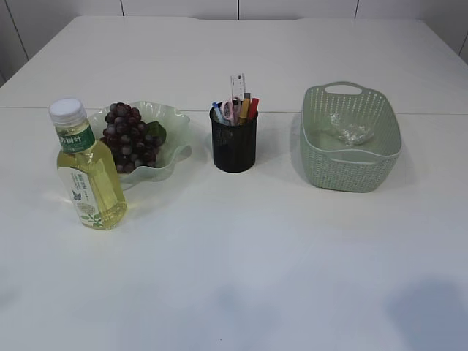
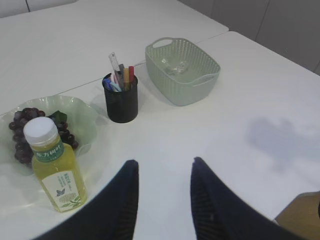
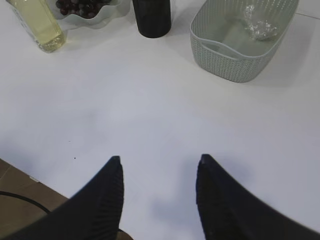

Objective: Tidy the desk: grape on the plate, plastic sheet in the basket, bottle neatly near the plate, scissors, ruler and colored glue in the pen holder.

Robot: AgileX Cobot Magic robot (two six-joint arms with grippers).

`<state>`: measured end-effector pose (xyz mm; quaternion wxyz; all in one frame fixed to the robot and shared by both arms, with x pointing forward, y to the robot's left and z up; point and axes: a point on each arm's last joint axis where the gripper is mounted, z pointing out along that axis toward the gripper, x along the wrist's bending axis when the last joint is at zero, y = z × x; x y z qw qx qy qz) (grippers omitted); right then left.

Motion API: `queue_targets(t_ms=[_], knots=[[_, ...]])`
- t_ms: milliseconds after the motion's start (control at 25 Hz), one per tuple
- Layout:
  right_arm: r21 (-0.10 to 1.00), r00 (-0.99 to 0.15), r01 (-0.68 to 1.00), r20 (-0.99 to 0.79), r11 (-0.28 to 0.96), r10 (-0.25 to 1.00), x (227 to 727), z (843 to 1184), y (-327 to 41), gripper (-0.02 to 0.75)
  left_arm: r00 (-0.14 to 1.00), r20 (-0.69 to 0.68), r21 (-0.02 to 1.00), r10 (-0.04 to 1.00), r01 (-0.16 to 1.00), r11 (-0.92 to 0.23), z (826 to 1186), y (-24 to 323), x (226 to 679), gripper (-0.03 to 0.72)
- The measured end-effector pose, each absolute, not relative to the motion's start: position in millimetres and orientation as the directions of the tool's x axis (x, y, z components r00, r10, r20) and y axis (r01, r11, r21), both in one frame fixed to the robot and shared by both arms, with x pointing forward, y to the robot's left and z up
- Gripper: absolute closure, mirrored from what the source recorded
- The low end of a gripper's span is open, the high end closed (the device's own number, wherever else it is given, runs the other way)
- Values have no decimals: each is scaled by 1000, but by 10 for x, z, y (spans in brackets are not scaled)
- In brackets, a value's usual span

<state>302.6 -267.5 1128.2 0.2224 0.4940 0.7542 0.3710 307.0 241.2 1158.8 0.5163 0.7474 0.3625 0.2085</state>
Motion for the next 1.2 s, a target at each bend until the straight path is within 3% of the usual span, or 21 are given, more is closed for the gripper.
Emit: queue_targets(t_ms=[440,680,960,1200], knots=[[905,-465,376,-2,199,885,2387,11029,-2937,357,685,-29,912,728,316,-261,11068,2840,2400,432],[910,-465,335,-66,244,883,2256,10979,-3022,357,675,24,900,738,307,-310,10822,3051,2150,434],[902,-466,329,-102,279,879,2218,10836,-3053,357,676,21,846,737,380,-373,10597,3033,2188,437],[880,-472,377,-87,290,877,2251,10556,-3032,357,667,33,862,744,358,-359,10585,3016,2235,449]])
